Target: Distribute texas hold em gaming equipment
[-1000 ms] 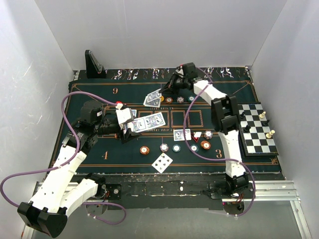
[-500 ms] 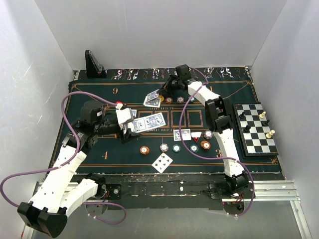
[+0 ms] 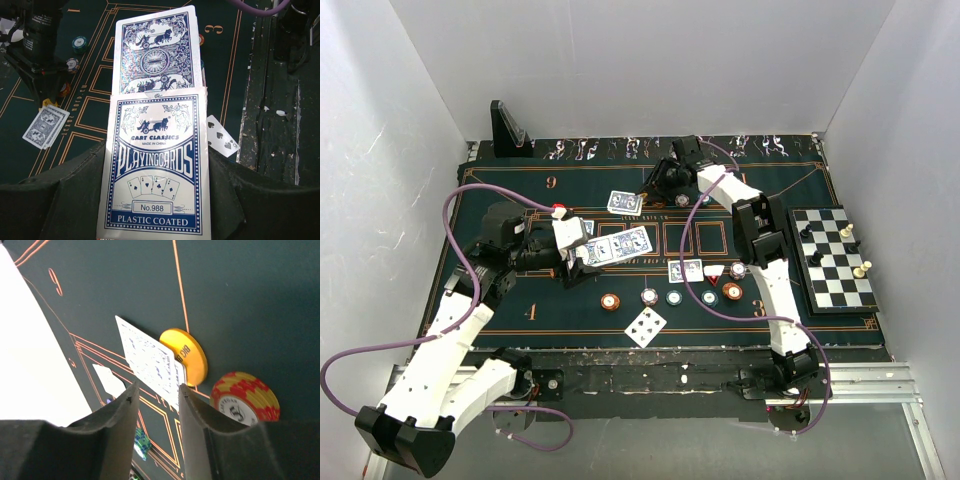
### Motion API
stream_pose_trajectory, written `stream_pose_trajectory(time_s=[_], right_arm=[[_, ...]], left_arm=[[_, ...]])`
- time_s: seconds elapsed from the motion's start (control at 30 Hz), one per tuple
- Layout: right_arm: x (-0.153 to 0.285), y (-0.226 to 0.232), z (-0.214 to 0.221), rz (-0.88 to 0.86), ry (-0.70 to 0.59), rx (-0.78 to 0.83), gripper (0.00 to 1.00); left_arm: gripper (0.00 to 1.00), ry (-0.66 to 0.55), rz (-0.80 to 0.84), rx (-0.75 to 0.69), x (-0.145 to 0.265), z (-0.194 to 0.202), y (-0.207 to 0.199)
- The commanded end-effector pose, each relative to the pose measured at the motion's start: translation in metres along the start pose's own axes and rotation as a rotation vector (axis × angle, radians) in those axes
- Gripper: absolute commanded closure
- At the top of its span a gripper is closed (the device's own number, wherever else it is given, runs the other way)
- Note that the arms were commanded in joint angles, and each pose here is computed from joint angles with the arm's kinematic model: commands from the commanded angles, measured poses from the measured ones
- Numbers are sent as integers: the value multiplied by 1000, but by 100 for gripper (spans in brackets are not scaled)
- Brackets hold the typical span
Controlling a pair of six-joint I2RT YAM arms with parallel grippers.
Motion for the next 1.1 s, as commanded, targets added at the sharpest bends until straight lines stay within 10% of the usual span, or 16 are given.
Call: stream_pose_trajectory(time_s=[0.0,0.5,1.07], right_arm=[[49,46,-4,-51,-44,75,50],[247,126,88,-388,-97,212,15],[290,141,211,-557,129,313,11]], left_arm=[[100,-35,-12,-42,6,-14,-1],[100,-10,13,-67,5,-2,-5],[100,-4,38,-66,-2,-2,1]])
Point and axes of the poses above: each gripper's point midway between its finger pads, its own x axis back along the fingers, its own y axis along the line the jaws close on, z = x × y, the point moved 1 cm from there along x, back along the fingers, and after that the axes turned 3 degrees about x, right-handed, at the moved point
